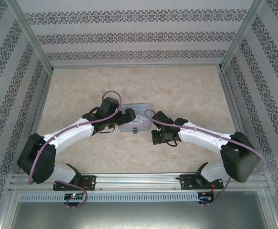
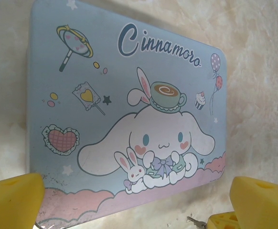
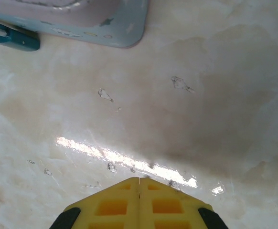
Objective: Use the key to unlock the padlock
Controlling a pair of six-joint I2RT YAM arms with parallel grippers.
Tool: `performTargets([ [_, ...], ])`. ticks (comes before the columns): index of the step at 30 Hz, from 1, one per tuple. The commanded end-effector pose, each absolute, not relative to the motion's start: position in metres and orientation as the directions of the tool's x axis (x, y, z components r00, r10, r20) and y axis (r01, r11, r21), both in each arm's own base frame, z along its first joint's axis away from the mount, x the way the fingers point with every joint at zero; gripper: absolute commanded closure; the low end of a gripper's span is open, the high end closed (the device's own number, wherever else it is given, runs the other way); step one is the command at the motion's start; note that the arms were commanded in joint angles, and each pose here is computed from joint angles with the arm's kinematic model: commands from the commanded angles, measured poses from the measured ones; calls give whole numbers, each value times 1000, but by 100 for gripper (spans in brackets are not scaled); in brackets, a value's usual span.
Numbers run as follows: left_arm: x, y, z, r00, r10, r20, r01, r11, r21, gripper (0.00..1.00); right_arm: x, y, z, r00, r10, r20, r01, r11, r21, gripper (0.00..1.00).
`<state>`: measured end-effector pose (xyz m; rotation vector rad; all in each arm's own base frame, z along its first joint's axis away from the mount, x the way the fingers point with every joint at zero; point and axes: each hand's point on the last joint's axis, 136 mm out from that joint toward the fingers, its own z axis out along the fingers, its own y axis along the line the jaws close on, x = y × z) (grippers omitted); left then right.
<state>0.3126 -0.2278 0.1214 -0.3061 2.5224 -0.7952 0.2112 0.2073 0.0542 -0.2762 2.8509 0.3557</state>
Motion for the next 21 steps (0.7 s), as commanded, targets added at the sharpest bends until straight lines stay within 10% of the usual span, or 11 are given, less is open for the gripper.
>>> performTargets([
  [1, 317, -240, 135, -856, -341, -388, -33, 786, -617, 0, 208, 209, 57, -956, -116, -269, -189, 946, 264, 100],
  [21, 317, -241, 134, -857, -347, -381, -41, 783, -620, 0, 201, 205, 17, -970, -110, -216, -154, 968, 198, 100],
])
